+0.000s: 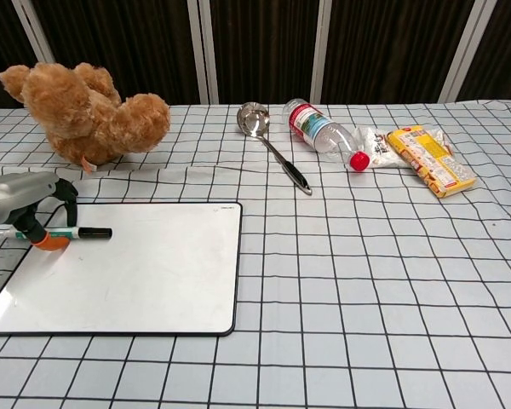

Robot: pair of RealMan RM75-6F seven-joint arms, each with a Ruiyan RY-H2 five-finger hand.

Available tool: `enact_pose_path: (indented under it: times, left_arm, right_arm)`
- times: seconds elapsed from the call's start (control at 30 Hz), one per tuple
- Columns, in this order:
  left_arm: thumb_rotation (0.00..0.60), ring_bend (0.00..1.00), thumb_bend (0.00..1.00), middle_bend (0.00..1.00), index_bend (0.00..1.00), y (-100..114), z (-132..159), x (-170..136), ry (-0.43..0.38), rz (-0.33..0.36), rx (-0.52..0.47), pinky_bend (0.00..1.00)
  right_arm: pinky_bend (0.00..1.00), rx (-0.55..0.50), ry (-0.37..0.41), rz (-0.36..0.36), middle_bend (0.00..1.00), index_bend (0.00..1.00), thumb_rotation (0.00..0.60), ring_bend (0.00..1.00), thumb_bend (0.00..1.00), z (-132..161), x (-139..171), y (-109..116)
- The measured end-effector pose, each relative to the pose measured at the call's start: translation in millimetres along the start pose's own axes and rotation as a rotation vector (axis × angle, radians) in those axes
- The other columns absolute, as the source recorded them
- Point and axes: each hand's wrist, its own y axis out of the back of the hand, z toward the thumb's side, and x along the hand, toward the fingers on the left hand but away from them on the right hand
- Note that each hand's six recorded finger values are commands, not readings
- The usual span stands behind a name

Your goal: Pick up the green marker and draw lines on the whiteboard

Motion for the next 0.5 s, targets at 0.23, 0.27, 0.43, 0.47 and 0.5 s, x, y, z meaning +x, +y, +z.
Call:
enact_pose_path:
  times: [0.23, 0.27, 0.43, 0.47, 0.5]
  left_arm:
    - [0.6, 0.1, 0.54, 0.23, 0.71, 8, 9, -8, -0.044, 0.044, -0.1, 0.18]
    - [0.6, 0.1, 0.54, 0.23, 0.71, 11, 11, -10, -0.056, 0.052, -0.12, 0.19]
    - [0.6, 0.13, 0.54, 0.26, 0.72, 25, 26, -26, -0.14, 0.09, -0.263, 0.23]
    - [0.6, 0.15, 0.54, 0.26, 0.73, 27, 28, -28, -0.157, 0.093, -0.291, 0.25]
    - [0.6, 0.17, 0.54, 0.28, 0.73, 29, 31, -31, -0.174, 0.093, -0.318, 0.28]
  right_arm:
    - [0.0, -0.002, -0.003, 0.001, 0.0, 0.0, 0.6, 0.0, 0.21, 0, 0, 0]
    - [0.0, -0.002, -0.003, 0.001, 0.0, 0.0, 0.6, 0.0, 0.21, 0, 0, 0]
    - [0.0, -0.003, -0.003, 0.001, 0.0, 0.0, 0.6, 0.0, 0.21, 1, 0, 0]
    - [0.0, -0.003, -0.003, 0.002, 0.0, 0.0, 0.6, 0.0, 0.21, 0, 0, 0]
    - [0.0, -0.004, -0.005, 0.002, 0.0, 0.0, 0.6, 0.0, 0.21, 0, 0, -1]
